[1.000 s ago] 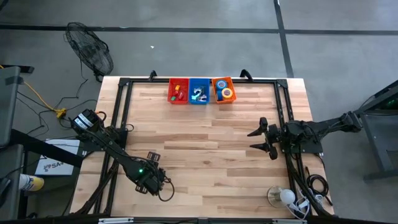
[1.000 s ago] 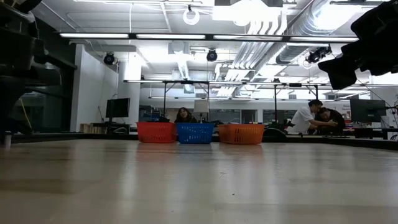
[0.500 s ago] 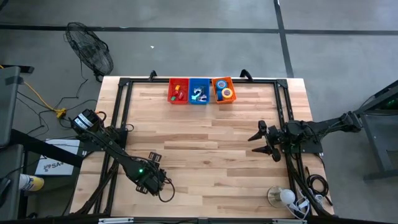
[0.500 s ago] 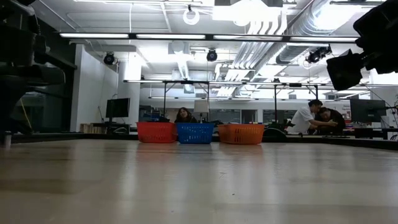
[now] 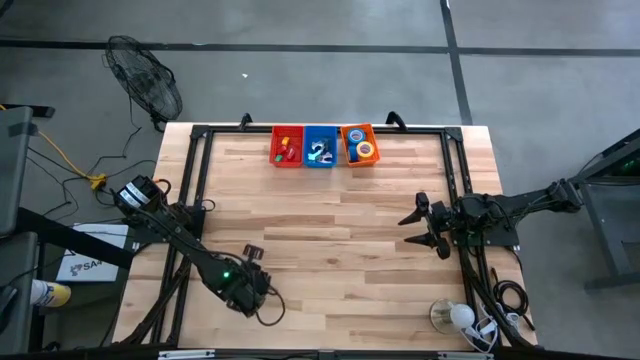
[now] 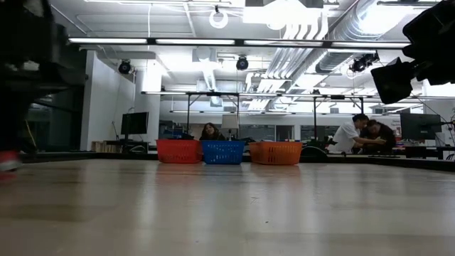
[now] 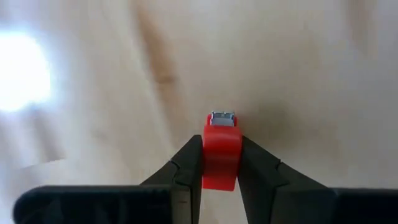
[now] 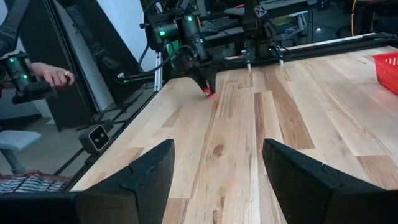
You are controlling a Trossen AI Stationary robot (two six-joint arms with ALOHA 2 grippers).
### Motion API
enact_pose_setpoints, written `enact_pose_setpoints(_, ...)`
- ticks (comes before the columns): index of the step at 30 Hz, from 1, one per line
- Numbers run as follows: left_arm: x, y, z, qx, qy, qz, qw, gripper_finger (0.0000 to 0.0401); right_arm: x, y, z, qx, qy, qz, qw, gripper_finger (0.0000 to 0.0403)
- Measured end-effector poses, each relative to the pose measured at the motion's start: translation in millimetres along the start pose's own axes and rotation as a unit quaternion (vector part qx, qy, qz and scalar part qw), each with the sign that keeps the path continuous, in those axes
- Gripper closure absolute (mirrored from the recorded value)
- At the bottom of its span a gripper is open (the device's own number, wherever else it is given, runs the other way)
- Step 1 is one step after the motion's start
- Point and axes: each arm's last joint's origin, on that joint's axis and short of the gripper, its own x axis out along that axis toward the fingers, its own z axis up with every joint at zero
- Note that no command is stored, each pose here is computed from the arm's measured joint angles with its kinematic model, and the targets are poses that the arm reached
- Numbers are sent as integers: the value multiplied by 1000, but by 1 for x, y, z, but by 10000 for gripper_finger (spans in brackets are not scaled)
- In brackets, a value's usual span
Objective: Pick and place Stapler, Stapler remover, tape
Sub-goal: Put the red stapler into the red bin
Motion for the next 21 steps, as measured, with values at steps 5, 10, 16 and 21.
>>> enact_pose_setpoints(5, 3, 18, 5, -73, -29, 95, 992, 326, 0, 0, 0, 0, 0, -1, 1000, 166)
enact_pose_setpoints(10, 9, 58, 11, -138, -38, 208, 967, 322, 0, 0, 0, 0, 0, -1, 1000, 166)
enact_pose_setpoints(16, 13, 137, 11, -204, 0, 326, 923, 320, 0, 0, 0, 0, 0, -1, 1000, 166)
enact_pose_setpoints(21, 10, 213, -4, -272, 41, 357, 893, 327, 0, 0, 0, 0, 0, -1, 1000, 166)
